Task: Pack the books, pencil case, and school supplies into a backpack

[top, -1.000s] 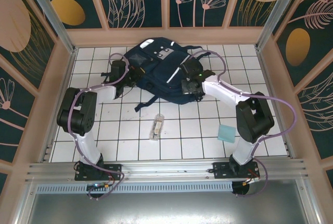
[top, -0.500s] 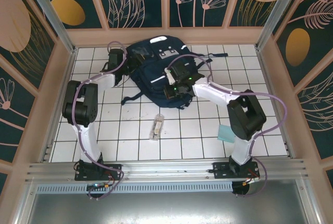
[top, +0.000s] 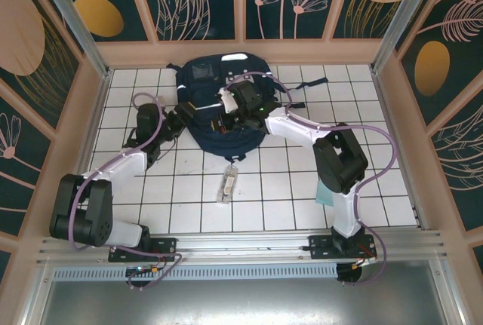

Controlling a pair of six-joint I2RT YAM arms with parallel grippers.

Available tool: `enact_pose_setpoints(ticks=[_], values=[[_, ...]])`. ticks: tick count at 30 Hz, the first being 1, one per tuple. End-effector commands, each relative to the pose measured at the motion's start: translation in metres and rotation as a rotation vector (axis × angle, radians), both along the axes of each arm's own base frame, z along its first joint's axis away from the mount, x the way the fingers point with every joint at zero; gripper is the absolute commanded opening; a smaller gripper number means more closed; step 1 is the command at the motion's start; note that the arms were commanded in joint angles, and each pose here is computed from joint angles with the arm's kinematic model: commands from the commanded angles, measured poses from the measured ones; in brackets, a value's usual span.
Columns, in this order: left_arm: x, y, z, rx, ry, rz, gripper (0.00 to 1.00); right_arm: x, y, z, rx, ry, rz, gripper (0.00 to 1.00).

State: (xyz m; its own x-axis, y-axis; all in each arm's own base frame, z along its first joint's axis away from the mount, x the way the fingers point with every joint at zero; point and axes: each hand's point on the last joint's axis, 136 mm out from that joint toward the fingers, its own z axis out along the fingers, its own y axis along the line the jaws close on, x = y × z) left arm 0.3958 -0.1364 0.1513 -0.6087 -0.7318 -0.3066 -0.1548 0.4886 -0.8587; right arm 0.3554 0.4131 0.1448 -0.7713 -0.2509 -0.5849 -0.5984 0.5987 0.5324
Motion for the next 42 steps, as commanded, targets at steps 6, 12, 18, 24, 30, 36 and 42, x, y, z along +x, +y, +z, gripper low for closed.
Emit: enact_pose_setpoints(ticks=[6, 12, 18, 24, 30, 36, 42], values=[[0.011, -0.031, -0.009, -0.172, 0.003, 0.022, 0.66, -0.019, 0.027, 0.022, 0.11, 0.018, 0.053, 0.0], [0.024, -0.046, -0.029, -0.199, 0.026, 0.02, 0.42, -0.027, 0.022, 0.009, 0.076, 0.038, 0.037, 0.0], [0.026, -0.039, -0.029, -0.148, 0.005, 0.046, 0.0, -0.031, -0.01, -0.031, -0.12, 0.033, -0.02, 0.0], [0.028, -0.032, -0.017, -0.08, -0.019, 0.052, 0.0, -0.043, -0.059, -0.066, -0.357, 0.013, -0.04, 0.0], [0.031, -0.025, -0.012, -0.047, -0.025, 0.047, 0.0, -0.033, -0.112, -0.067, -0.494, -0.025, -0.124, 0.0], [0.027, -0.029, -0.008, -0.069, -0.025, 0.019, 0.0, -0.023, -0.091, -0.036, -0.334, -0.045, -0.143, 0.0], [0.018, -0.033, 0.003, -0.11, -0.043, 0.02, 0.0, -0.021, -0.033, -0.005, -0.11, 0.068, -0.197, 0.27]])
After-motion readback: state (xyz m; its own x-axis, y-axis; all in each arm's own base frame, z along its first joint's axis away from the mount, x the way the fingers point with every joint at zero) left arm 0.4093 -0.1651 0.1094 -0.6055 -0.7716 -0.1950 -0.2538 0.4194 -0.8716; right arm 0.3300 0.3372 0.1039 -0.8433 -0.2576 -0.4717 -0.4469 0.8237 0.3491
